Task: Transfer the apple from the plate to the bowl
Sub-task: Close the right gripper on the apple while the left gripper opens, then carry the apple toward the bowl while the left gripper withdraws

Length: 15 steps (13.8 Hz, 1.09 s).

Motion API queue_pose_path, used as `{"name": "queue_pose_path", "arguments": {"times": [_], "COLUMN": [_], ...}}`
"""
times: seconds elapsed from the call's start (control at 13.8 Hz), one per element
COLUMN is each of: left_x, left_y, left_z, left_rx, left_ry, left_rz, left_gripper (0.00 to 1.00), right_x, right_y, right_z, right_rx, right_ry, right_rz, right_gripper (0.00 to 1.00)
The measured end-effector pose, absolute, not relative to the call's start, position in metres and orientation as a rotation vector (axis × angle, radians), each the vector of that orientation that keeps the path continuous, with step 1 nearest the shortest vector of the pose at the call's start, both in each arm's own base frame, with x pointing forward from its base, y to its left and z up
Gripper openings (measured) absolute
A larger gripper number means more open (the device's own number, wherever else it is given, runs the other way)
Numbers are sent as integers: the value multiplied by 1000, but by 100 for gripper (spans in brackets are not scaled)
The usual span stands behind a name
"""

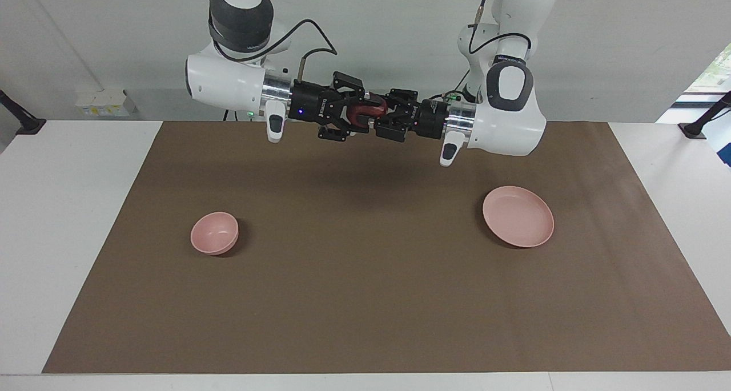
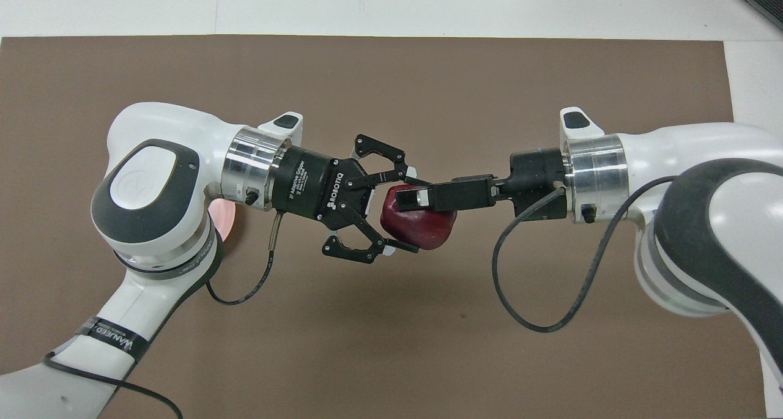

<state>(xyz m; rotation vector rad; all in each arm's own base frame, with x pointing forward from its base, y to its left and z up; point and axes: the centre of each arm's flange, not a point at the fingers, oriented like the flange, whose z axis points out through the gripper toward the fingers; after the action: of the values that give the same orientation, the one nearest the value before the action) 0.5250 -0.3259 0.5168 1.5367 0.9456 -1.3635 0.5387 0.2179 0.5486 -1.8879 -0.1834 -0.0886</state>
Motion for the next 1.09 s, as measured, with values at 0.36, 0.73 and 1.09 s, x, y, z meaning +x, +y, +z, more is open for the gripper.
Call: {"name": "queue_pose_path", "arguments": {"times": [0.36,0.73,1.09], "left_x": [525,527,531], "left_y": [-326,-325,-323], "left_z": [517,518,521], "left_rx": [1536,1534,1542], "left_ry": [948,953,961], "left_rz": [-1365,-1343,-1315], "left_gripper": [74,91,100], "right_x": [539,539,541], "right_y": [218,219,217], "right_z": [549,548,552], "right_rx": [-1888,-1891,-1895], "right_ry": [-181,-151,-117], "right_rz": [-88,-65,-56], "right_gripper": [70,70,70]}}
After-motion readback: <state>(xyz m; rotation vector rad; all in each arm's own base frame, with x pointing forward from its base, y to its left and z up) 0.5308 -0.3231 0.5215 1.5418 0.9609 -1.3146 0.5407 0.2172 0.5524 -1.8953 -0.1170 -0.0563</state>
